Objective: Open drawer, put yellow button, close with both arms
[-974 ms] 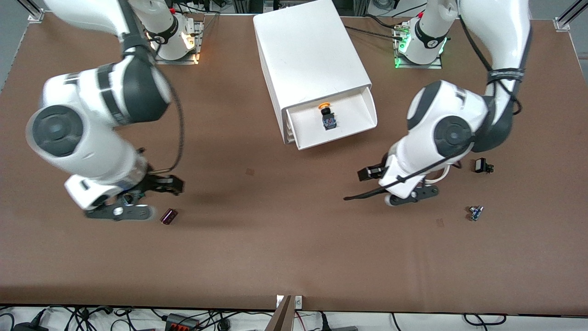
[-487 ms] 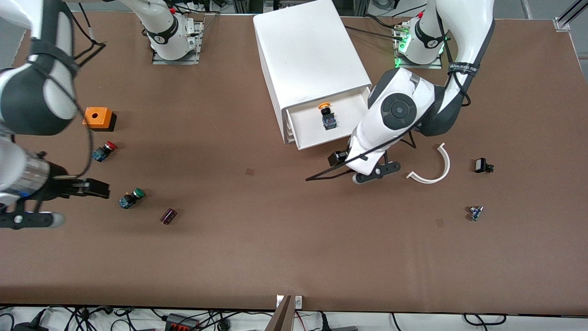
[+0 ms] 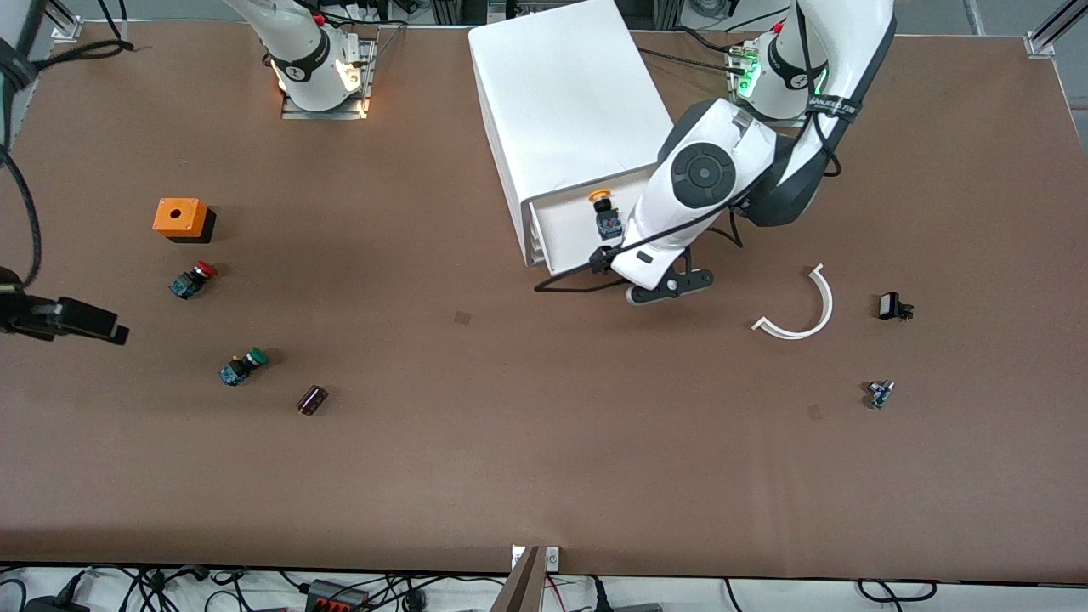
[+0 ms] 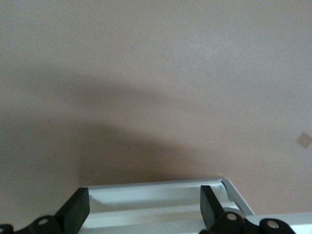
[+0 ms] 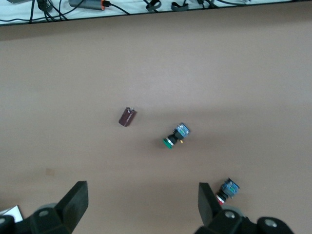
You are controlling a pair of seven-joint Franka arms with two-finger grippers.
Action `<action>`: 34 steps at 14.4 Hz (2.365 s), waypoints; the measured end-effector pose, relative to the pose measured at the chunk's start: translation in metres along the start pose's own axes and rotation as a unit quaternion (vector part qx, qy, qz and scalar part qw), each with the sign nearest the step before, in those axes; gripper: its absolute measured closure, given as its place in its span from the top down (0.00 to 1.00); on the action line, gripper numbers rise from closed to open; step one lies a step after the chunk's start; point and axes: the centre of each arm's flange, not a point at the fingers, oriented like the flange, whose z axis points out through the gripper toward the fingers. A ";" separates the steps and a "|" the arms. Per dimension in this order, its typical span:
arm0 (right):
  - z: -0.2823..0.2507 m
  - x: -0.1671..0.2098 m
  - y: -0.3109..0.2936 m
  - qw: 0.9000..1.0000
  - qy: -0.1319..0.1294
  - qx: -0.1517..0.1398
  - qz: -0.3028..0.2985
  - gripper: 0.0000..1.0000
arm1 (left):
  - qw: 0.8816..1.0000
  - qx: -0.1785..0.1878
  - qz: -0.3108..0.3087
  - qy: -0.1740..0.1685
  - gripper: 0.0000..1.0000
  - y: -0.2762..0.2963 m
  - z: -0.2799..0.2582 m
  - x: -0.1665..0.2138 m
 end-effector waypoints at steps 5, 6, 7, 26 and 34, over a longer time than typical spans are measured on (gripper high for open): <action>-0.027 -0.040 0.025 1.000 -0.006 -0.016 -0.009 1.00 | 1.000 0.010 0.024 -0.013 1.00 0.010 0.012 -0.032; -0.030 -0.045 0.022 1.000 -0.006 -0.022 -0.012 1.00 | 0.999 0.012 0.027 -0.014 1.00 0.009 0.012 -0.037; -0.032 -0.048 0.019 0.999 -0.007 -0.027 -0.017 1.00 | 0.999 0.015 0.031 -0.016 1.00 0.009 0.013 -0.044; -0.016 -0.147 0.015 0.999 -0.004 -0.037 -0.024 1.00 | 0.998 0.010 0.052 0.028 1.00 -0.057 -0.058 0.041; -0.015 -0.148 0.016 0.999 -0.011 -0.037 -0.022 1.00 | 0.978 0.053 0.194 0.052 1.00 -0.190 -0.182 0.137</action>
